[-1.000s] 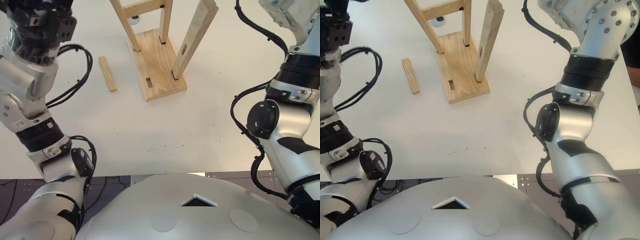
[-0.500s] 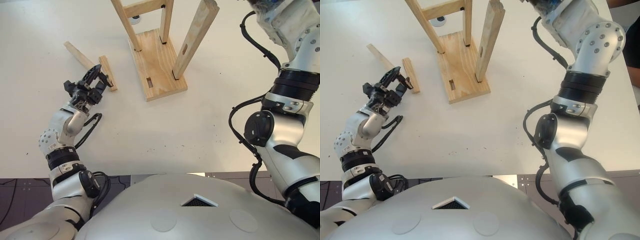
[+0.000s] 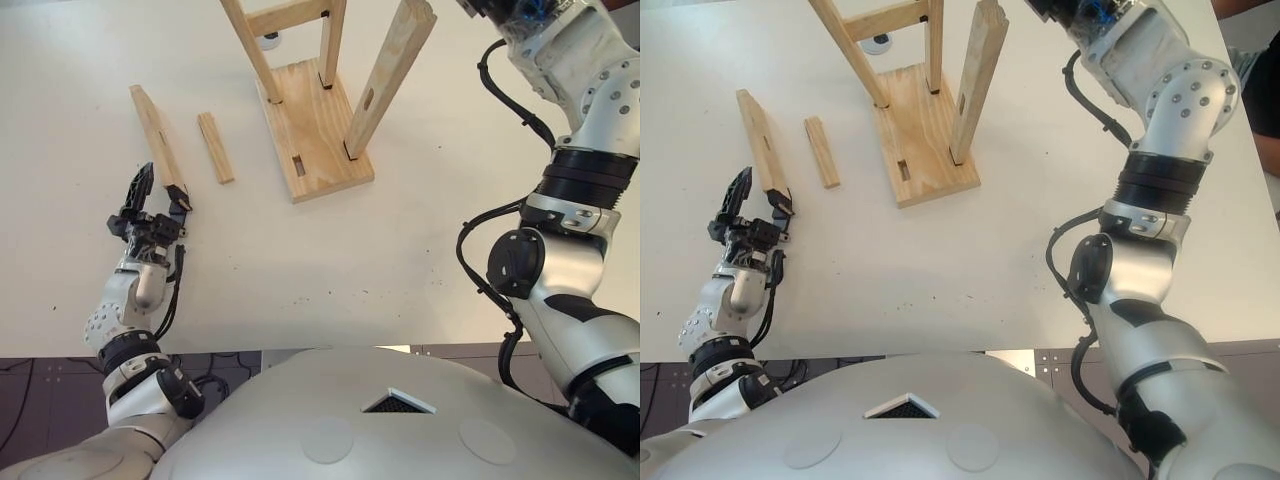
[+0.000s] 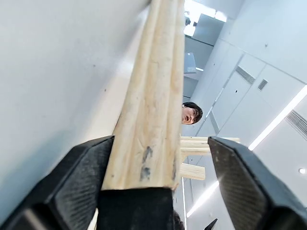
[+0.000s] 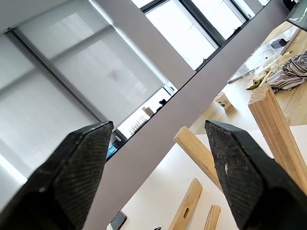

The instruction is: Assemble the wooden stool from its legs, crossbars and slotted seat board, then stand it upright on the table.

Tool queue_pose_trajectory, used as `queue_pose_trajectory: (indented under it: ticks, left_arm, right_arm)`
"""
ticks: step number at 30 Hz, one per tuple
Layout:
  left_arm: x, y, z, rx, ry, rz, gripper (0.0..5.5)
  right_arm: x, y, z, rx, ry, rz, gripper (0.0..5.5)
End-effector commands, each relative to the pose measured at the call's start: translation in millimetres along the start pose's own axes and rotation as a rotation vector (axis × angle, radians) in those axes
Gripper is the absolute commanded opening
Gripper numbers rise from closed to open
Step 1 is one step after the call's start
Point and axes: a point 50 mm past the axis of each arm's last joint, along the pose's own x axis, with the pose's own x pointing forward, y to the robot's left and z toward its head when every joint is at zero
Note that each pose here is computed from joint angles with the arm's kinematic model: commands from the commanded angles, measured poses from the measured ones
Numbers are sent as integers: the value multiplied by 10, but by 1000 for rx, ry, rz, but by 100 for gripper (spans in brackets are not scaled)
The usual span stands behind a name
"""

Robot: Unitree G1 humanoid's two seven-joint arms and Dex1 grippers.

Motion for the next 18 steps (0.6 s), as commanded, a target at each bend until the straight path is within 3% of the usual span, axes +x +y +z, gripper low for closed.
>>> queue_pose_trajectory:
  ticks: [1, 5, 9, 13, 15, 18]
  left_arm:
    - [-603, 352, 214, 147, -67, 338, 377]
    - [-613, 59, 390, 312, -43, 328, 377]
    - [-658, -21, 569, 397, -106, 435, 377]
    - [-489, -84, 473, 514, -70, 459, 377]
    - [-409, -206, 438, 637, -40, 417, 377]
    - [-270, -369, 289, 971, 134, 393, 377]
  right_arm:
    - [-24, -32, -86, 8, 12, -30, 350]
    - [-36, -40, -111, 4, 11, -39, 350]
    - [-37, -40, -124, 1, 12, -41, 350]
    - [-49, -50, -147, -8, 21, -50, 350]
    - [-45, -49, -144, -17, 26, -51, 350]
    - [-45, -58, -129, -39, 34, -59, 350]
